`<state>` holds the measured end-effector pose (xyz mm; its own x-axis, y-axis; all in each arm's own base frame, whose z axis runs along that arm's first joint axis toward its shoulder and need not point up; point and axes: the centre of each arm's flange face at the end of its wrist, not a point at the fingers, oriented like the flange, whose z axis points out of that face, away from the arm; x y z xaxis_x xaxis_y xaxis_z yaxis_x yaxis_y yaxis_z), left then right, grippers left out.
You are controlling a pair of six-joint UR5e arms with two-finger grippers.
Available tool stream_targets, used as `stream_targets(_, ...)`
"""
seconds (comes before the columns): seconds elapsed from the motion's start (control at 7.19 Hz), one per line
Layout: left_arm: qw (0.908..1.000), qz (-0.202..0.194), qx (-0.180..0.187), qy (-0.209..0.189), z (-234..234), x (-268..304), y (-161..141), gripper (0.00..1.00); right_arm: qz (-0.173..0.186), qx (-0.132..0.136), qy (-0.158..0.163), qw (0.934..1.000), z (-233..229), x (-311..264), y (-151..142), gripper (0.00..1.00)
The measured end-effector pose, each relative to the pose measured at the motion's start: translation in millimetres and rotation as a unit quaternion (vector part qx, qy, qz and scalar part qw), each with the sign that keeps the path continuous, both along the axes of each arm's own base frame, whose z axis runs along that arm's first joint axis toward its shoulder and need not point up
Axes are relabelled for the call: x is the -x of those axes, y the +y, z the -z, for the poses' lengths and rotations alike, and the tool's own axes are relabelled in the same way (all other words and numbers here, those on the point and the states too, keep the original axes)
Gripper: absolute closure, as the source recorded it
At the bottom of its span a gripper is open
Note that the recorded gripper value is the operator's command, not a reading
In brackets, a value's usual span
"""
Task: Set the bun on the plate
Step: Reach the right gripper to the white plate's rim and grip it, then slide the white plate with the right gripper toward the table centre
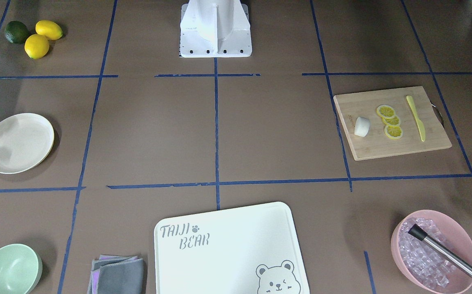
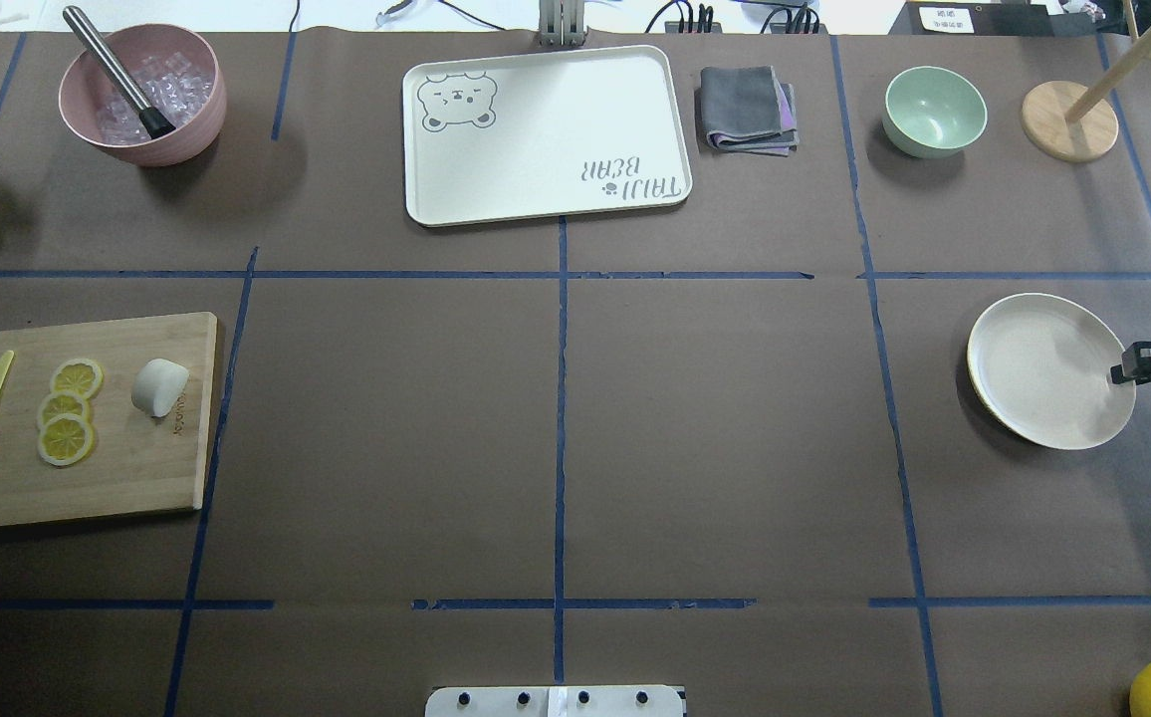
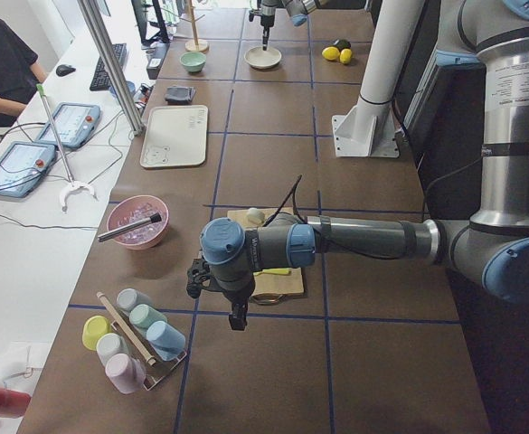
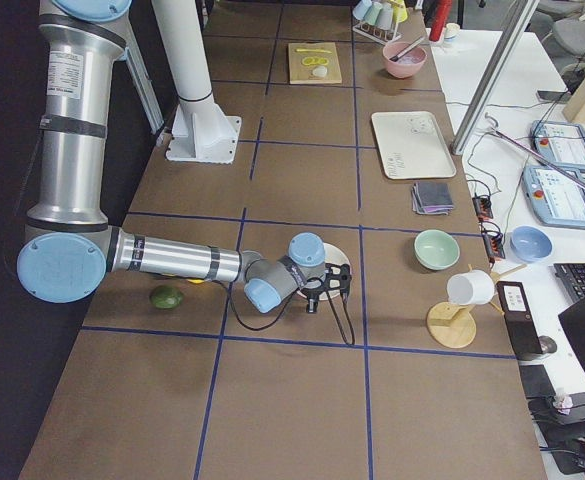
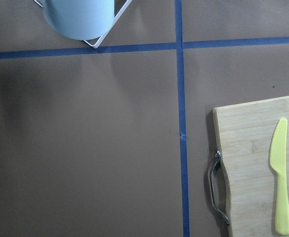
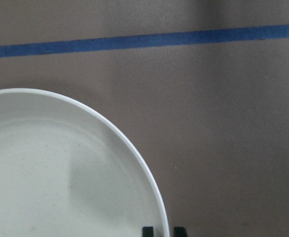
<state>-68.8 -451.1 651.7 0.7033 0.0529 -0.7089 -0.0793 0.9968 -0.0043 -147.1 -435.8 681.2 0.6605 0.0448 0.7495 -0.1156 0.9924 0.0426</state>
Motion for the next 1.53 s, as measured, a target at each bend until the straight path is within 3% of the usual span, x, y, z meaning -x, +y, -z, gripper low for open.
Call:
stream_targets(0.42, 1.0, 0.001, -0.007, 0.001, 2, 0, -1, 0.0, 0.006, -0.016, -0.022, 0.9996, 26, 1, 0, 1.0)
stream_targets(0.7, 1.0, 0.001, -0.009, 0.001, 3, 0, -2, 0.0, -0.002, -0.027, -0.068, 0.9973, 85, 4, -2, 1.0)
stream_targets(0.97, 0.9999, 0.001, -0.01, 0.001, 3, 0, -2, 0.0, -0.039, -0.004, -0.119, 0.9921, 154, 28, -22, 1.0)
stream_targets(1.25, 0.9999, 0.001, -0.013, 0.001, 5, 0, -2, 0.0, -0.048, 0.016, -0.152, 0.9871, 216, 98, -36, 1.0)
stream_targets(1.53, 0.9999, 0.002, -0.013, 0.001, 6, 1, -1, 0.0, -0.07, 0.035, -0.169, 0.9826, 271, 191, -25, 1.0)
